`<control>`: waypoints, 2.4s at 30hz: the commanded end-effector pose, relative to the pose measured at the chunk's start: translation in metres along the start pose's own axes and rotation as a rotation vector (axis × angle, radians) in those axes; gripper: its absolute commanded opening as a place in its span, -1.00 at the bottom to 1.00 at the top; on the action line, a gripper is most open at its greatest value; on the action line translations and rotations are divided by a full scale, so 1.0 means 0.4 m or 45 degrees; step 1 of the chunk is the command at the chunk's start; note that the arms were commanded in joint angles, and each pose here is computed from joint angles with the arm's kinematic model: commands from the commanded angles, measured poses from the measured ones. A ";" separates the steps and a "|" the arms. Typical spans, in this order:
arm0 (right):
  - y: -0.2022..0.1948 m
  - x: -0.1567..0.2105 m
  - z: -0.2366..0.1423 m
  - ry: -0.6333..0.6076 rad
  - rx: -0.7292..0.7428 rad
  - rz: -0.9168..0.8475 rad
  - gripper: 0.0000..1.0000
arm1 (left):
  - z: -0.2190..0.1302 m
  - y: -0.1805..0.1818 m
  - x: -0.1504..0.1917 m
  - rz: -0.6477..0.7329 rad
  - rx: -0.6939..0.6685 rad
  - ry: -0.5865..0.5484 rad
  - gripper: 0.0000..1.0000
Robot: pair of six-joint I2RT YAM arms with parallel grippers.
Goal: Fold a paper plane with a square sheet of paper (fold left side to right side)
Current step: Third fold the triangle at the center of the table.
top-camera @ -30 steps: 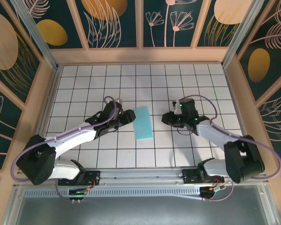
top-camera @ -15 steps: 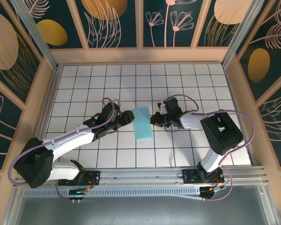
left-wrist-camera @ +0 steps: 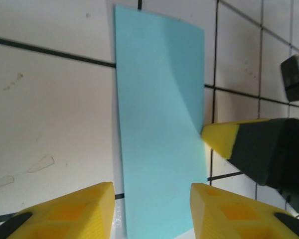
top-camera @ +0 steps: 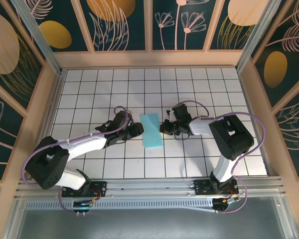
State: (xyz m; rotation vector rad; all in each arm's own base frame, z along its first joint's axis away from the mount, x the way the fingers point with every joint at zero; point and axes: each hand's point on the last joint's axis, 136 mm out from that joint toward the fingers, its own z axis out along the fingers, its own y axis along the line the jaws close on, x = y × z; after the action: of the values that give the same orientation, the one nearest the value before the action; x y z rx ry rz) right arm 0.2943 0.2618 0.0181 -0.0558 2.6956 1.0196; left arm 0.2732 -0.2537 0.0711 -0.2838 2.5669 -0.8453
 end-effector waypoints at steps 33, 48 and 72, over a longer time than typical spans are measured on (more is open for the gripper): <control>-0.052 0.026 0.015 0.034 0.129 -0.005 -1.00 | 0.124 -0.018 0.072 -0.025 0.094 0.251 -0.23; -0.052 0.029 0.013 0.039 0.129 -0.010 -1.00 | 0.114 -0.050 0.023 -0.006 0.115 0.149 -0.16; 0.032 -0.050 -0.041 -0.120 0.045 -0.151 -0.90 | 0.130 -0.034 0.016 -0.040 0.077 0.154 -0.88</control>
State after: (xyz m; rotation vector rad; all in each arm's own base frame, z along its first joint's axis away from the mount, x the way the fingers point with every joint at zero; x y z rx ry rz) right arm 0.2982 0.2597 0.0214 -0.1025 2.6683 0.9589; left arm 0.2928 -0.2955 0.0421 -0.2349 2.6418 -0.9643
